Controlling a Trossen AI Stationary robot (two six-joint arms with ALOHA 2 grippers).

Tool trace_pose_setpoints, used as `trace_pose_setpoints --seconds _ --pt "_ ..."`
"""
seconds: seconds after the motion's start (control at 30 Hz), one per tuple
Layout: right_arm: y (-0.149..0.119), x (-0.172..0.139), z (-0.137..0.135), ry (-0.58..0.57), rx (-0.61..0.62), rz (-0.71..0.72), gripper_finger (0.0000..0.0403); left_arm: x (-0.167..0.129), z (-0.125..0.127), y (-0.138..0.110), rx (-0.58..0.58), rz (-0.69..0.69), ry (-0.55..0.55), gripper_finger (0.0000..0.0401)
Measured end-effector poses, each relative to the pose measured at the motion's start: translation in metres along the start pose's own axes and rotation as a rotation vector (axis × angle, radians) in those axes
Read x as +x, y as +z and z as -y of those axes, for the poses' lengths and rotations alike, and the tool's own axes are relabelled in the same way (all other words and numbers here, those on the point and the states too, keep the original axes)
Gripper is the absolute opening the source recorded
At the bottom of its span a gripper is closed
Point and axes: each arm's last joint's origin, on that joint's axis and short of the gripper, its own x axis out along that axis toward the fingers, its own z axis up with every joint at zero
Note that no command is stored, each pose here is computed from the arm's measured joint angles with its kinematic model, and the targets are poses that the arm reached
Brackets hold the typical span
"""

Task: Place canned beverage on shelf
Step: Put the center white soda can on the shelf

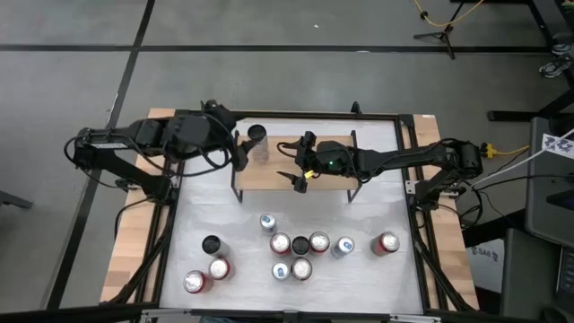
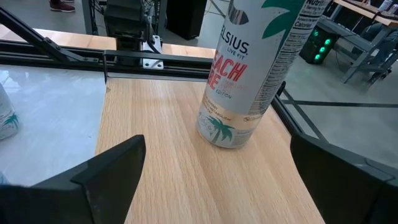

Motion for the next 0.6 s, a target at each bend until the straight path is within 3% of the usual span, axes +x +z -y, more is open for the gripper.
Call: trace_pose_setpoints --seconds 0.33,0.6 --pt "0.0 0.0 0.0 0.01 0.0 0.002 0.0392 0.003 -0.003 -0.009 0.098 -0.109 -0.105 0.0342" --pt "0.0 0.0 -0.001 0.021 0.0 0.004 0.0392 0.003 -0.008 -0.02 0.168 -0.215 -0.072 0.0342"
